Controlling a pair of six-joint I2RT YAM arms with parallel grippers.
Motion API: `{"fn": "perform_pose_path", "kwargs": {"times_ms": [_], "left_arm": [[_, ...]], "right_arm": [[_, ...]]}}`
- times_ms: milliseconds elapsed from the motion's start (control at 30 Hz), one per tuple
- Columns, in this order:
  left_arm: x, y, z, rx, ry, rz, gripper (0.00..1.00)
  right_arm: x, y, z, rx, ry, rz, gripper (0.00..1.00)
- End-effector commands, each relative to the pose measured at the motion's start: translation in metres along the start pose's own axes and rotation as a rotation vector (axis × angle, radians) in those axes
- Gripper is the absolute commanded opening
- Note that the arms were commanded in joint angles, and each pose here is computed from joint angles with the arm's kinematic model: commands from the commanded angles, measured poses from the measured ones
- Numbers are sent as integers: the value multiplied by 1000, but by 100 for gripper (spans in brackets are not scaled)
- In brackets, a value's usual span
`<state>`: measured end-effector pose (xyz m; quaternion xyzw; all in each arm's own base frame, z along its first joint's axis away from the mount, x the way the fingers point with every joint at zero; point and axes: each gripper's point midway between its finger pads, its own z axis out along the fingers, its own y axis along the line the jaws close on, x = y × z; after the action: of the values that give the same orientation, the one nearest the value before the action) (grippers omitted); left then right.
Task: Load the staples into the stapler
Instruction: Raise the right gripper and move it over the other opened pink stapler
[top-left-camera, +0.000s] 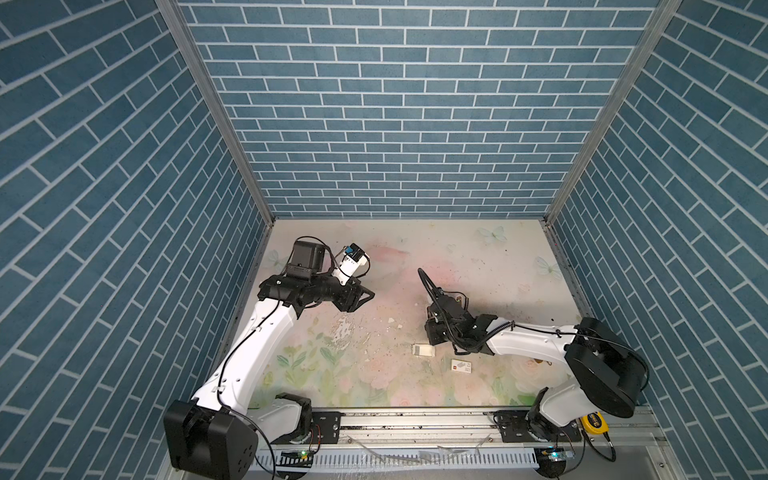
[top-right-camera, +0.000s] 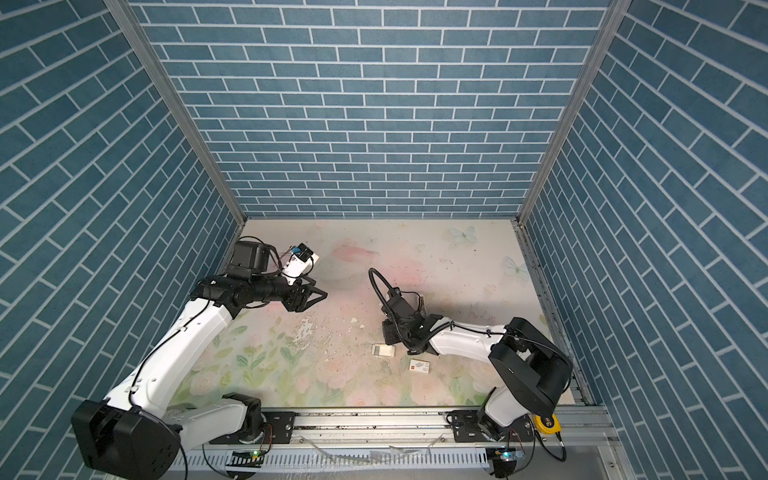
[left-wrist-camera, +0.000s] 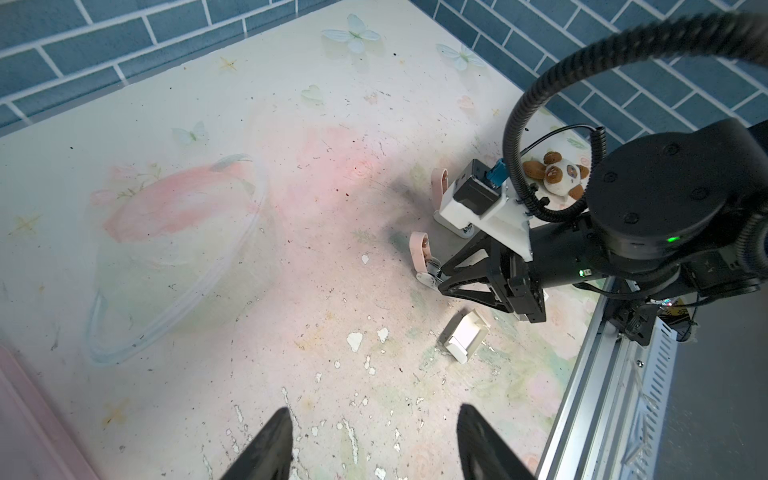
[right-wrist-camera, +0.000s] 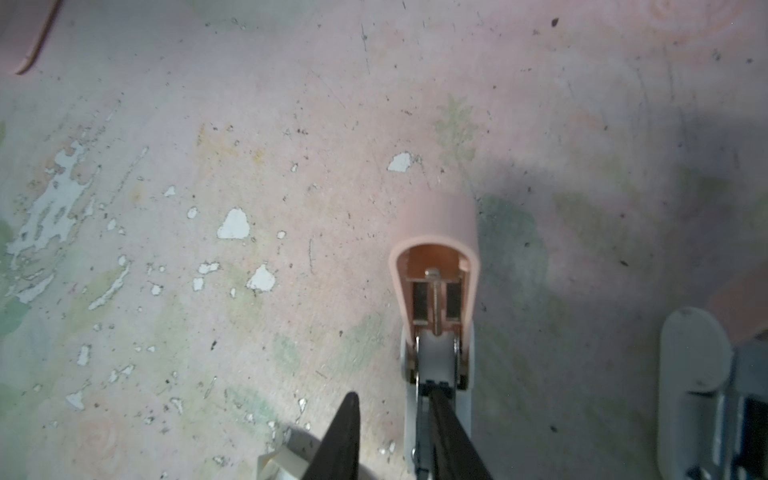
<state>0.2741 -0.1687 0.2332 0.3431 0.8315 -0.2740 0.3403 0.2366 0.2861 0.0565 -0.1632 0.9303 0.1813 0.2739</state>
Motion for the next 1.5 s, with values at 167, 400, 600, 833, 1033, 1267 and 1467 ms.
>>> {"fn": "perform_pose_path", "kwargs": {"times_ms": [167,400,600,833,1033,1267,1467], "left_arm": [[-2,0,-6,-16,-14,20,65],[-3,0,-6,-13,-8,20,64],[-3,2,-4,-10,-4,16,65],[-1,2,-3,-13,0,16,65],[0,2,-4,-19,-2,21,65],[0,2,-5,-23,-6,25,65],[0,2,-5,-23,-8,24,64]], "right_arm": [[-27,-17,-37,89,-97,13,36],[-17,-75,-56,225,-136,98,44],[-3,-110,-56,289,-109,149,48],[-2,-112,-40,237,-87,151,52],[-4,-105,-25,190,-53,129,54],[-3,-110,-13,210,-26,119,54],[-6,-111,-7,220,-13,92,54]]}}
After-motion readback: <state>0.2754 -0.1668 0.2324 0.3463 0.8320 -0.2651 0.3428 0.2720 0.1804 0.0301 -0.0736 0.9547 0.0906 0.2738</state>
